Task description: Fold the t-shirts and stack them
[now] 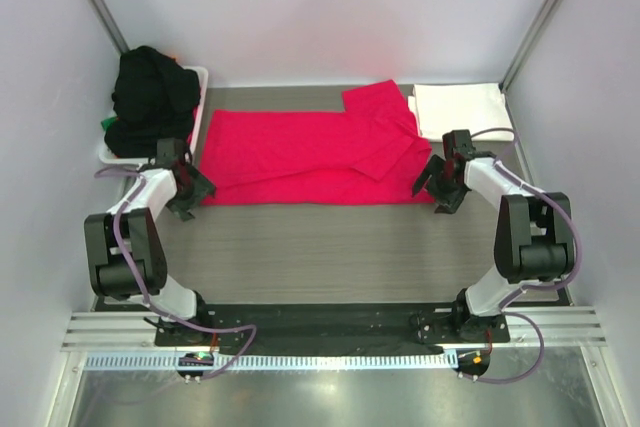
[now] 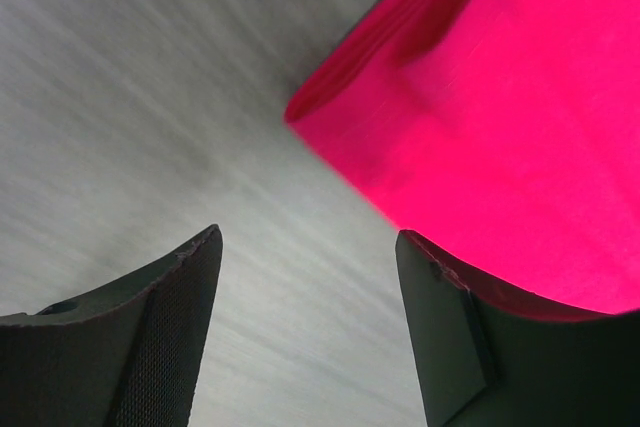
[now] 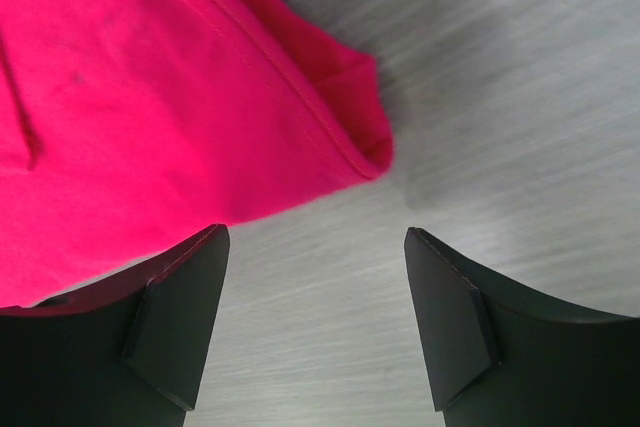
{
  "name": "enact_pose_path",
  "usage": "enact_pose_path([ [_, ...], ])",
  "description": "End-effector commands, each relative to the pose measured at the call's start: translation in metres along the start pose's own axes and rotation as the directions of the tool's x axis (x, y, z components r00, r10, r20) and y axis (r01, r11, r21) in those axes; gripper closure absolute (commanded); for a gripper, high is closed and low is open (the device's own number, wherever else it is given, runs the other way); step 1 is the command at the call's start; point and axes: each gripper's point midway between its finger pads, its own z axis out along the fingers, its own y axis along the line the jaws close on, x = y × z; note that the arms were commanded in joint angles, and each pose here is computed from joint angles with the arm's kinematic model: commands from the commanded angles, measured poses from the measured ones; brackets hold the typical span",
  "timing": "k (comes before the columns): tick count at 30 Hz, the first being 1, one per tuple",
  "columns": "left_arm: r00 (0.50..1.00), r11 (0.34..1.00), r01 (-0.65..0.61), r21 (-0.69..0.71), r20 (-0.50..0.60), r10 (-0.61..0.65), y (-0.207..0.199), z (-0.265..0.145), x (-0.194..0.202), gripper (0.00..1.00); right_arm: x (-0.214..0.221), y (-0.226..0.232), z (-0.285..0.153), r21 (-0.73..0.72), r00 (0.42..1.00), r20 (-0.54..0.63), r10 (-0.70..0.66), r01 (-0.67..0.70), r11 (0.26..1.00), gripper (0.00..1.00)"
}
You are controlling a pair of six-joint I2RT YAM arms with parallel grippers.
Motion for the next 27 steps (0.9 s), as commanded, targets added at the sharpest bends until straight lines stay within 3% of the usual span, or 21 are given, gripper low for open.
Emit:
enact_pose_path([
  [1,0.993,0.996,0.059,0.073,0.100,-0.067,-0.019,0.005,-0.027,0.29,-0.020,0.026,0.001,-0.124,0.998,0.053,-0.013,0.020,0.992,0.23],
  [10,0.982,0.991,0.121,0.052,0.137,-0.127,-0.013,0.029,-0.030,0.39,-0.024,0.021,0.018,-0.097,0.999,0.041,-0.018,0.022,0.995,0.31],
  [13,0.979,0.990,0.133,0.054,0.151,-0.140,-0.014,0.036,-0.031,0.47,-0.026,0.017,0.022,-0.079,0.999,0.043,-0.019,0.022,0.997,0.45],
  [16,0.975,0.988,0.148,0.048,0.161,-0.154,-0.012,0.041,-0.033,0.57,-0.027,0.015,0.026,-0.067,0.999,0.048,-0.024,0.028,0.997,0.65],
  [19,0.973,0.987,0.154,0.050,0.169,-0.160,-0.014,0.046,-0.035,0.65,-0.030,0.014,0.028,-0.057,0.998,0.055,-0.030,0.033,0.998,0.77],
  [23,0.969,0.984,0.165,0.061,0.178,-0.173,-0.018,0.046,-0.040,0.95,-0.034,0.014,0.028,-0.042,0.997,0.064,-0.037,0.040,0.998,0.96],
  [24,0.969,0.984,0.167,0.063,0.175,-0.176,-0.019,0.044,-0.041,1.00,-0.042,0.017,0.026,-0.039,0.996,0.081,-0.035,0.039,0.999,0.99],
  [27,0.974,0.983,0.167,0.070,0.143,-0.175,-0.029,0.025,-0.046,1.00,-0.061,0.027,0.006,-0.021,0.995,0.083,-0.049,0.051,0.998,0.99],
])
